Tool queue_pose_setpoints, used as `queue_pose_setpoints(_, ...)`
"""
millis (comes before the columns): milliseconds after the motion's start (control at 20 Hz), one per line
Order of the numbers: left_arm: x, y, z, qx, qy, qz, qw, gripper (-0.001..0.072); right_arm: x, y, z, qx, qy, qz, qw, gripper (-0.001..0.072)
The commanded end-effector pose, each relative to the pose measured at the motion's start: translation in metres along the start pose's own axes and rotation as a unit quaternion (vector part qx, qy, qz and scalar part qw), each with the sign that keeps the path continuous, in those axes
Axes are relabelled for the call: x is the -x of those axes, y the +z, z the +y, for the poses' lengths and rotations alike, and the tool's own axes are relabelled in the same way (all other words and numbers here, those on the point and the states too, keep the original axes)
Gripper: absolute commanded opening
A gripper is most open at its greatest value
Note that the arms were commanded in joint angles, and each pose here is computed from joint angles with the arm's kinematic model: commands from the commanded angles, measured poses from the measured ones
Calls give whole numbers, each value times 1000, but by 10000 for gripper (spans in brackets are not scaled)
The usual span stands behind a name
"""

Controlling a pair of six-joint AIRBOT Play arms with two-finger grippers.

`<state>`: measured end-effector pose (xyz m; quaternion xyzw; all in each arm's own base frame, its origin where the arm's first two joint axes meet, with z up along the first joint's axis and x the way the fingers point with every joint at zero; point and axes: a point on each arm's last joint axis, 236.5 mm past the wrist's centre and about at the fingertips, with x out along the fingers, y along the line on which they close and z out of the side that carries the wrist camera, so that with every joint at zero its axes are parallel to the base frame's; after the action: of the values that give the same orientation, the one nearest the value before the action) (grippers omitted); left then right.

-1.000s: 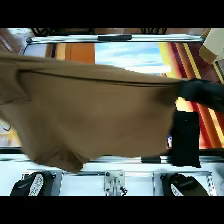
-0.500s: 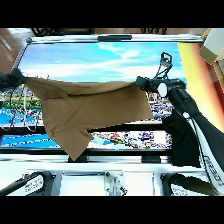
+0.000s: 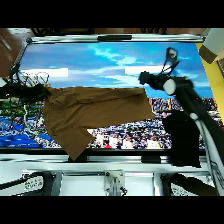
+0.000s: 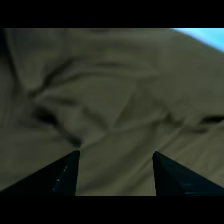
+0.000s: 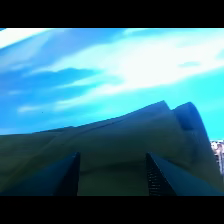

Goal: Fold the shirts.

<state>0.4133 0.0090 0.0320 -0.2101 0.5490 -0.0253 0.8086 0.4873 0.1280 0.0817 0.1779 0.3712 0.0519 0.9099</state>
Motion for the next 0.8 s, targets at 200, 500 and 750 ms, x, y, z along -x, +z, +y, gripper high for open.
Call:
queue_pose_setpoints(200, 18, -168, 75, 115, 3, 125, 986, 533, 114, -59, -90, 87, -68, 203, 973, 516)
queue_pose_setpoints(500, -31, -184, 83, 208, -62, 59, 974, 540, 103, -100, -86, 38, -15, 253, 967, 517)
queue_pose_setpoints(750, -64, -174, 78, 215, -64, 51, 973, 538, 86, -120, -91, 11, -11, 253, 967, 580)
